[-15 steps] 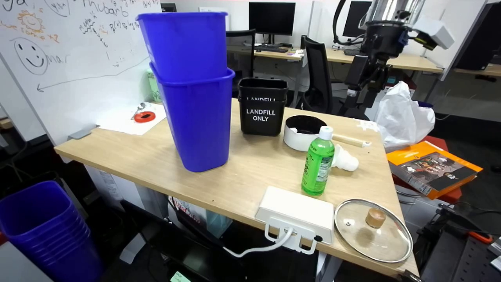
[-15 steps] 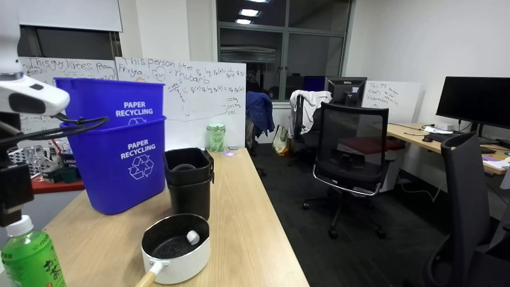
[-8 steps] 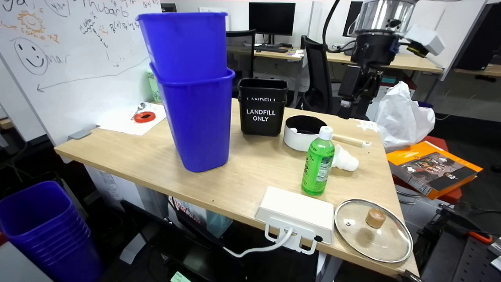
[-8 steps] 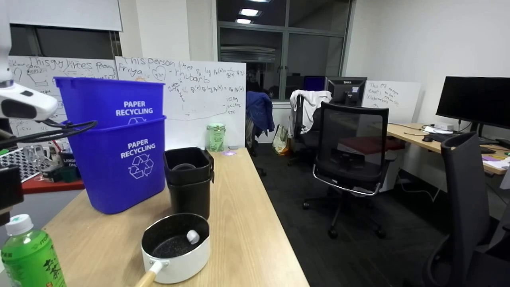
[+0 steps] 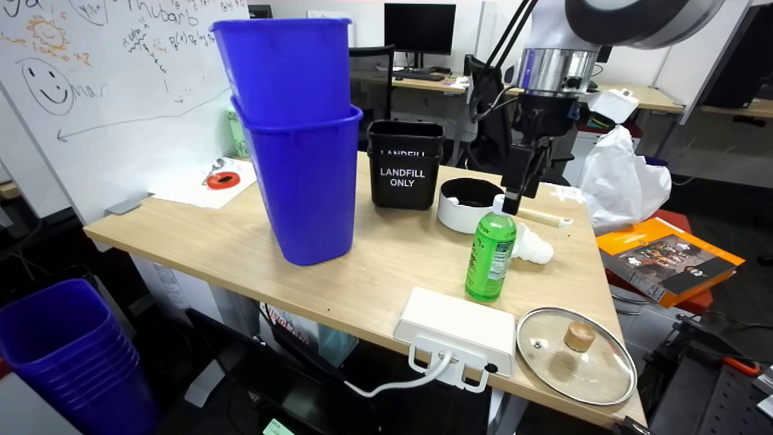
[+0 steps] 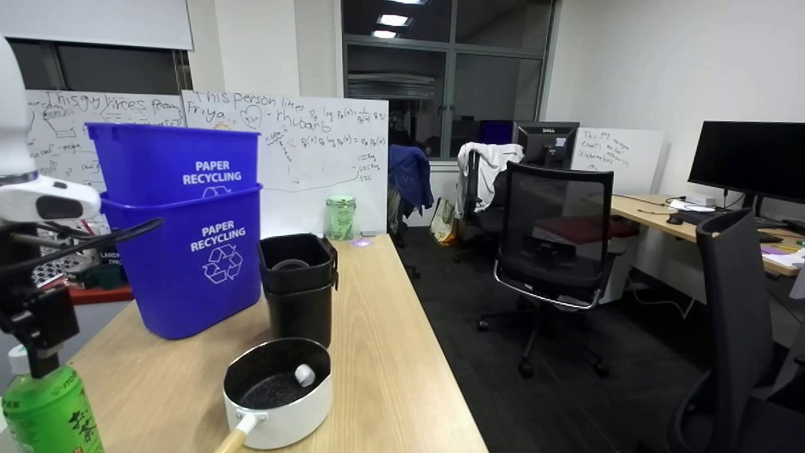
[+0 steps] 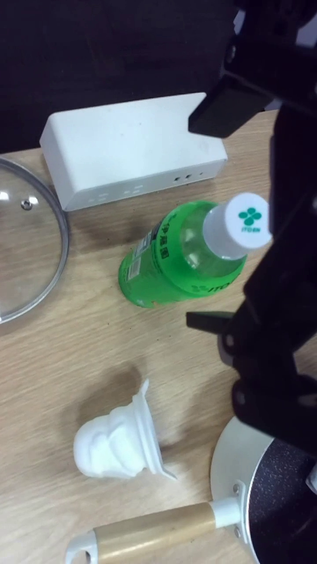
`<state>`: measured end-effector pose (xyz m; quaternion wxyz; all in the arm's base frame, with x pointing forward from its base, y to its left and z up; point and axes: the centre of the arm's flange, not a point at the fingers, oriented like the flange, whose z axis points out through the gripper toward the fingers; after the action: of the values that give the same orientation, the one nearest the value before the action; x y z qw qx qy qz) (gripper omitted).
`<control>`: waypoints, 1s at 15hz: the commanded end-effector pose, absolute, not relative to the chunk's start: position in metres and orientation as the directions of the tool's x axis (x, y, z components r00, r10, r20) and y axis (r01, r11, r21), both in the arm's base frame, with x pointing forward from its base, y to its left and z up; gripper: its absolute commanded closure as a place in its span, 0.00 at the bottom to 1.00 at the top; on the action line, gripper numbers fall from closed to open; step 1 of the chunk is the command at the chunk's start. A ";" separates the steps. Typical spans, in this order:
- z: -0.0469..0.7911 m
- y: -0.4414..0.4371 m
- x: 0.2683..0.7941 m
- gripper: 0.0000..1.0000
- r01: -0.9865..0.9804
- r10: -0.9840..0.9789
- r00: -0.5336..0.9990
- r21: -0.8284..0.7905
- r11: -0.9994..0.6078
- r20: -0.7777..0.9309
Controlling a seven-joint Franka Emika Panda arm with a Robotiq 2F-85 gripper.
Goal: Put the green bottle in the black bin
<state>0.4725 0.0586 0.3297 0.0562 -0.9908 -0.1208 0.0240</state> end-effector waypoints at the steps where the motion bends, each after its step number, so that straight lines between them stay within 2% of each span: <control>1: 0.325 0.058 0.483 0.00 0.329 0.330 0.944 -0.062 -0.942 -0.001; 11: 0.309 0.072 0.485 0.00 0.362 0.361 0.932 -0.063 -0.930 0.031; 13: 0.308 0.072 0.487 0.28 0.359 0.358 0.933 -0.062 -0.931 0.036; 15: 0.307 0.072 0.487 0.42 0.355 0.353 0.935 -0.061 -0.933 0.041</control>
<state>0.4840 0.0715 0.3119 0.0326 -0.9837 -0.1766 -0.0045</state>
